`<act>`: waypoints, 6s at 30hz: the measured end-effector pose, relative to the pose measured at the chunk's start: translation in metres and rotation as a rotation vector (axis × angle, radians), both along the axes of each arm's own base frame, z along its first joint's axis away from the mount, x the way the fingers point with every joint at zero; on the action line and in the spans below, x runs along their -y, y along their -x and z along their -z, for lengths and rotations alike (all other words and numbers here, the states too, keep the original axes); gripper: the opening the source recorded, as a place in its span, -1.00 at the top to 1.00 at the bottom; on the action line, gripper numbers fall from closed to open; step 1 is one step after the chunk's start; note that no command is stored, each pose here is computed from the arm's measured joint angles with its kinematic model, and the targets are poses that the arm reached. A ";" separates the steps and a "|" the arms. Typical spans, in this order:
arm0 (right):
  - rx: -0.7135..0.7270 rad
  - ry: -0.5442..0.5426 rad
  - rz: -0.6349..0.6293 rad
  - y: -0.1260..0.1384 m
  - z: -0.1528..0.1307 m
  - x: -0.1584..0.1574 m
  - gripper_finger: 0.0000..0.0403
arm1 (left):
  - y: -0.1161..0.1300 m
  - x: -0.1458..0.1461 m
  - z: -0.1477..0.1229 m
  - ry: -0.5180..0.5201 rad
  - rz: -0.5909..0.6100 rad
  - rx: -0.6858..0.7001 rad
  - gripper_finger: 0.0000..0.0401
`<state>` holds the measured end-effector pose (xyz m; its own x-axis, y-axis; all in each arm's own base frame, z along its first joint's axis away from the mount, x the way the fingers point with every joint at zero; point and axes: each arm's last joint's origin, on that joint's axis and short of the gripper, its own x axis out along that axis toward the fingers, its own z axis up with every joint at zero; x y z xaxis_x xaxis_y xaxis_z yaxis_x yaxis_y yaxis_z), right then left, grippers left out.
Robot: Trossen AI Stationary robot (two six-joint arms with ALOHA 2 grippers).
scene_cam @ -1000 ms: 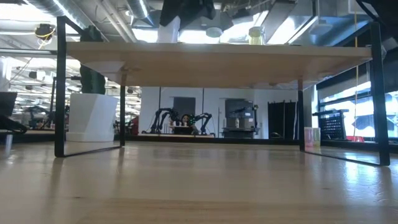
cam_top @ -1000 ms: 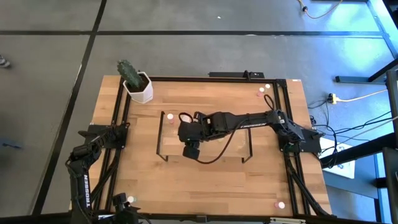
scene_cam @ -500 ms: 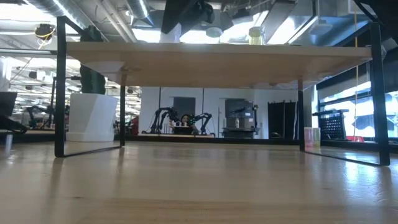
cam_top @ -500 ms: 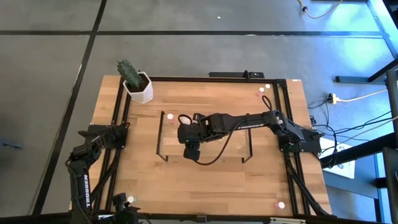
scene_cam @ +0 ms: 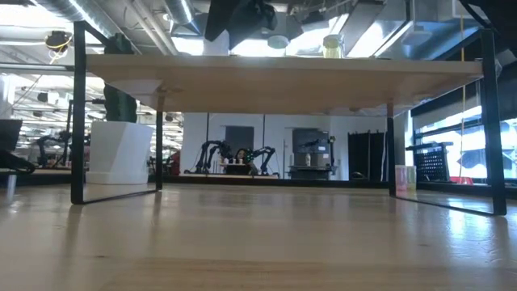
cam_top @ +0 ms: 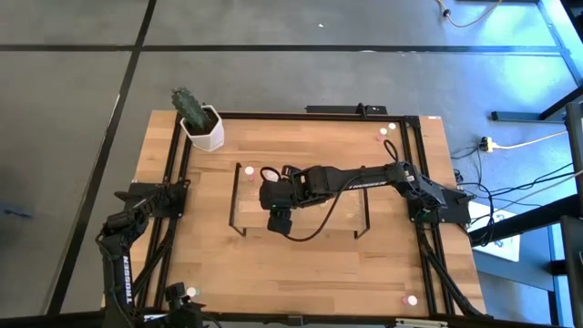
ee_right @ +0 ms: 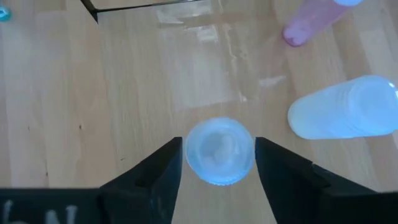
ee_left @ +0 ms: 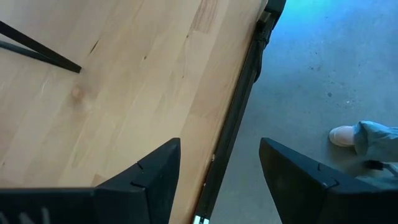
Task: Pick and place medicine bottles onto shelf by color
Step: Put the right white pill bottle on the shelf aligned with the other white pill bottle, then put the bottom pink pill bottle on the shelf aligned with the other pink pill bottle
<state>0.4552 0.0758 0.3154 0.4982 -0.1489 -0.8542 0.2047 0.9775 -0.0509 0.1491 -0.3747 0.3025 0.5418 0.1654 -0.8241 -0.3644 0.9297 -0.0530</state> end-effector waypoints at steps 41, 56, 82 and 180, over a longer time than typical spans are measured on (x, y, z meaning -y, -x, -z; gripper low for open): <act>0.175 0.063 -0.487 0.108 -0.077 -0.152 -0.15 | 0.007 0.005 0.005 0.095 -0.053 -0.104 -0.06; 0.116 0.025 -0.370 0.138 -0.071 -0.179 -0.15 | 0.010 0.008 0.030 0.107 -0.117 -0.134 -0.06; -0.093 -0.175 -0.098 0.222 -0.070 -0.218 -0.15 | -0.029 -0.006 0.030 0.121 -0.194 -0.107 -0.06; -0.786 -0.311 0.457 0.304 0.103 -0.243 -0.15 | -0.050 -0.014 0.029 0.118 -0.217 -0.068 -0.06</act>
